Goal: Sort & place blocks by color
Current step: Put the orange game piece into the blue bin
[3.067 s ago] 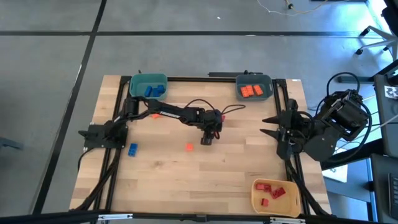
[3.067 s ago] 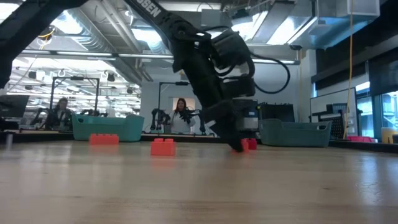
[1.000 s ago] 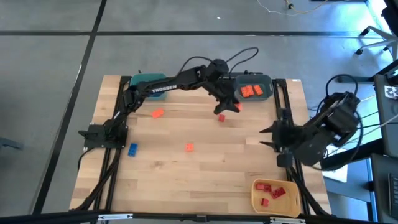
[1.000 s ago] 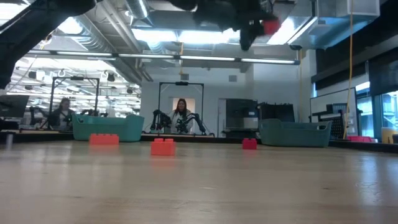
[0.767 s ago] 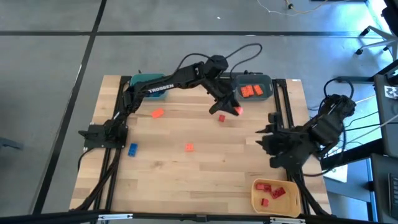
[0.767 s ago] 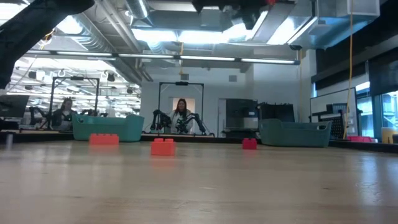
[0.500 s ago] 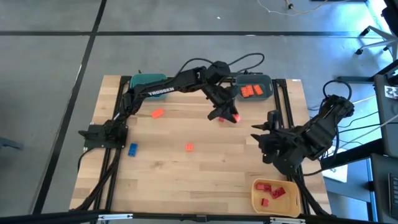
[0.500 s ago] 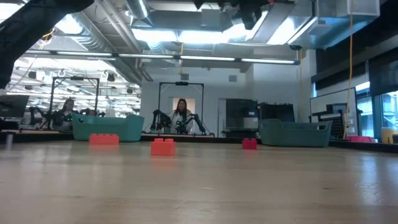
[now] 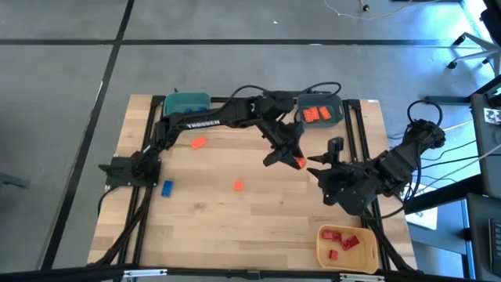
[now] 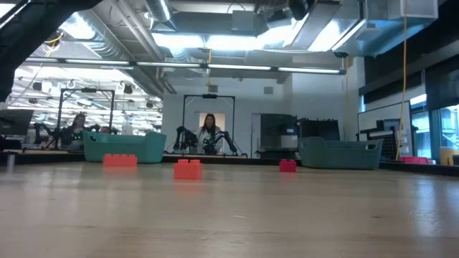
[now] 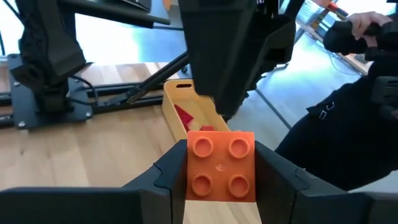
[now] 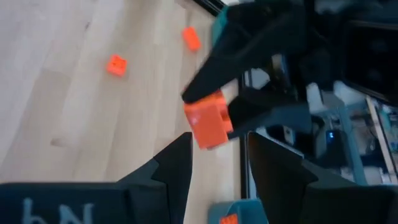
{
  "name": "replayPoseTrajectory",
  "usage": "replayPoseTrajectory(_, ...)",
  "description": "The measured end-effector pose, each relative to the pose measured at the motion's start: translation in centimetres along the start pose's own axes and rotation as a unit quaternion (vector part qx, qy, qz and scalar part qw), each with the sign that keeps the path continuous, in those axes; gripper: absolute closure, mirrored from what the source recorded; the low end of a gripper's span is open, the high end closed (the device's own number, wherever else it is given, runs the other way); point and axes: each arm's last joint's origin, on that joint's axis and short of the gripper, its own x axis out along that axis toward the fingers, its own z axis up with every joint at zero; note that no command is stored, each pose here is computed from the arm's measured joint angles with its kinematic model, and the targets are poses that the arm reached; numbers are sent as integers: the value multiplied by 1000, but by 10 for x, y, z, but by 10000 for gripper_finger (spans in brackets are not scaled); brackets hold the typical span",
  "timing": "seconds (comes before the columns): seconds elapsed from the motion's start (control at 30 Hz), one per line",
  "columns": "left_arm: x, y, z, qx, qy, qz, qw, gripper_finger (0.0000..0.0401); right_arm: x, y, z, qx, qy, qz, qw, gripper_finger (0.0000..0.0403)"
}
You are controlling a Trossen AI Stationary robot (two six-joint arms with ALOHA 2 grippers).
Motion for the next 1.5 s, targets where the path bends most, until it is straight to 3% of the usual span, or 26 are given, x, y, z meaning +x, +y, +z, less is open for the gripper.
replayPoseTrajectory(0.23, 5, -4, 0, 2, 2, 7, 1000, 273, 3, 0, 5, -13, -10, 41, 999, 244)
replayPoseTrajectory(1.17, 15, -13, -1, -18, 1, -12, 1000, 273, 17, 2, 6, -60, -15, 53, 997, 244)
replayPoseTrajectory(1.5, 18, -18, 1, 4, -3, -12, 1000, 273, 18, 3, 9, -61, -20, 54, 996, 244)
